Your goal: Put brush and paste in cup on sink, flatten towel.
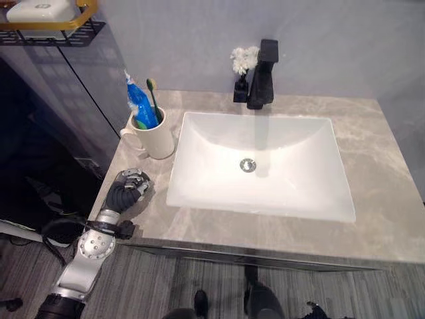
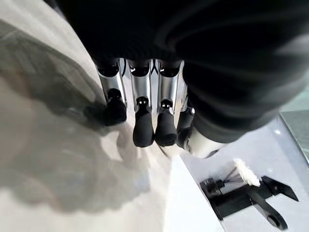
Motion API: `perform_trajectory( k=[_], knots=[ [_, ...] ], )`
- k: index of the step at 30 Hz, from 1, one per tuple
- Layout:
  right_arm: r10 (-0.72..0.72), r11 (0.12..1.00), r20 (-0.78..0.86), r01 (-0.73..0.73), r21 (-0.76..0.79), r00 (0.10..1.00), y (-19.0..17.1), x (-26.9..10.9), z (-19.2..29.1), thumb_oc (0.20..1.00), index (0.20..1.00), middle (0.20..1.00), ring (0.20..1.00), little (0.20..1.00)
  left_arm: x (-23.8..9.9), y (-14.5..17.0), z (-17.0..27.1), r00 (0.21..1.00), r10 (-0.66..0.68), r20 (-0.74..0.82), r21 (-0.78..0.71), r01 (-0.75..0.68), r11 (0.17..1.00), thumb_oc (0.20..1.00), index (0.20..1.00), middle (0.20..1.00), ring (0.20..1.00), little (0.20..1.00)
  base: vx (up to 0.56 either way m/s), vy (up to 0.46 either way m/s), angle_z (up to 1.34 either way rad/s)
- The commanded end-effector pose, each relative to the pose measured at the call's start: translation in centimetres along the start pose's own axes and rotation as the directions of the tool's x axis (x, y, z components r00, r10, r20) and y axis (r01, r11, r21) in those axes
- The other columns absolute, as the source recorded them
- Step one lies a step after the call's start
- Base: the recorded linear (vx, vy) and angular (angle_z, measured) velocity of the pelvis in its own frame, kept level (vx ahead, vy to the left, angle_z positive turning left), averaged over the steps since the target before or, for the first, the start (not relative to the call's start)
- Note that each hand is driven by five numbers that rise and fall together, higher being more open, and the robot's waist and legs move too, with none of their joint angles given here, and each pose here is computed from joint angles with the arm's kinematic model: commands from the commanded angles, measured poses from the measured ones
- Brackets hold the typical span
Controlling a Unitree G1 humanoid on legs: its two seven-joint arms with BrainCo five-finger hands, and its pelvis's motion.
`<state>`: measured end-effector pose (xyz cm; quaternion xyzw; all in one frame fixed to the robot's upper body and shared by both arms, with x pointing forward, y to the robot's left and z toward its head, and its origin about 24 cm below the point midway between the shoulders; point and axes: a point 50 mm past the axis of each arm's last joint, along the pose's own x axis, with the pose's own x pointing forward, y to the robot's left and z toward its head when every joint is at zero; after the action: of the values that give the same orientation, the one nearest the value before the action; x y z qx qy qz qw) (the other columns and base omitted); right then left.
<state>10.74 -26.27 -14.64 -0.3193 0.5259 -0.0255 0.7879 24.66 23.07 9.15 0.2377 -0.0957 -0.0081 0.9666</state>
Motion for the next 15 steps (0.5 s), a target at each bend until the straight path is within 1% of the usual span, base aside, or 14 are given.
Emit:
perform_trajectory(
  k=[1,3,4,5,7,9,11,12,15],
  knots=[
    [-0.018,0.999,0.021,0.018,-0.030,1.000,-0.1,0.2,0.8,1.000,1.000,1.000,1.000,1.000,0.7,0.0,2.3,0.993,-0.005,0.121,-0.040,0.010,0.999,0.200,0.200,0.200,0.200,0.200,0.04,-0.078,0.01],
    [-0.018,0.999,0.039,0.019,-0.039,0.999,-0.1,0.2,1.4,1.000,1.000,1.000,1.000,1.000,0.8,-0.1,2.3,0.992,-0.006,0.122,-0.052,0.013,0.999,0.200,0.200,0.200,0.200,0.200,0.02,-0.051,0.10],
    [-0.008,0.995,0.124,0.020,-0.100,0.992,0.0,0.4,3.8,1.000,1.000,1.000,1.000,1.000,0.8,-0.5,2.4,0.992,-0.021,0.128,-0.077,0.031,0.997,0.200,0.200,0.200,0.200,0.200,0.01,-0.063,0.06],
    [-0.008,0.995,0.125,0.020,-0.100,0.992,0.0,0.4,3.9,1.000,1.000,1.000,1.000,1.000,0.8,-0.5,2.4,0.992,-0.021,0.128,-0.077,0.031,0.997,0.200,0.200,0.200,0.200,0.200,-0.01,-0.055,0.03],
    [0.001,0.991,0.194,0.025,-0.130,0.981,-0.1,0.4,5.8,1.000,1.000,1.000,1.000,1.000,0.8,-0.6,2.6,0.990,-0.029,0.136,-0.088,0.042,0.995,0.200,0.200,0.200,0.200,0.200,-0.04,-0.019,0.05],
    [0.005,0.991,0.270,0.032,-0.131,0.963,-0.3,0.2,7.8,1.000,1.000,1.000,1.000,1.000,1.3,-0.6,3.3,0.984,-0.023,0.179,-0.106,0.042,0.993,0.200,0.200,0.200,0.200,0.200,-0.12,-0.040,0.09],
    [-0.014,0.996,0.326,0.042,-0.081,0.945,-0.7,-0.1,8.9,1.000,1.000,1.000,1.000,1.000,2.0,-1.0,4.1,0.976,-0.024,0.216,-0.128,0.052,0.990,0.200,0.200,0.200,0.200,0.200,-0.21,-0.102,0.33],
    [-0.063,0.996,0.313,0.038,0.083,0.948,-1.4,-0.3,7.8,1.000,1.000,1.000,1.000,1.000,3.2,-2.0,5.2,0.963,-0.067,0.261,-0.123,0.102,0.987,0.200,0.200,0.200,0.200,0.200,-0.23,-0.103,1.14],
    [-0.079,0.988,0.245,0.043,0.146,0.966,-1.1,-0.3,5.9,1.000,1.000,1.000,1.000,1.000,4.1,-3.4,6.4,0.945,-0.117,0.305,-0.136,0.165,0.977,0.200,0.200,0.200,0.200,0.200,-0.06,-0.010,2.26]
  ],
)
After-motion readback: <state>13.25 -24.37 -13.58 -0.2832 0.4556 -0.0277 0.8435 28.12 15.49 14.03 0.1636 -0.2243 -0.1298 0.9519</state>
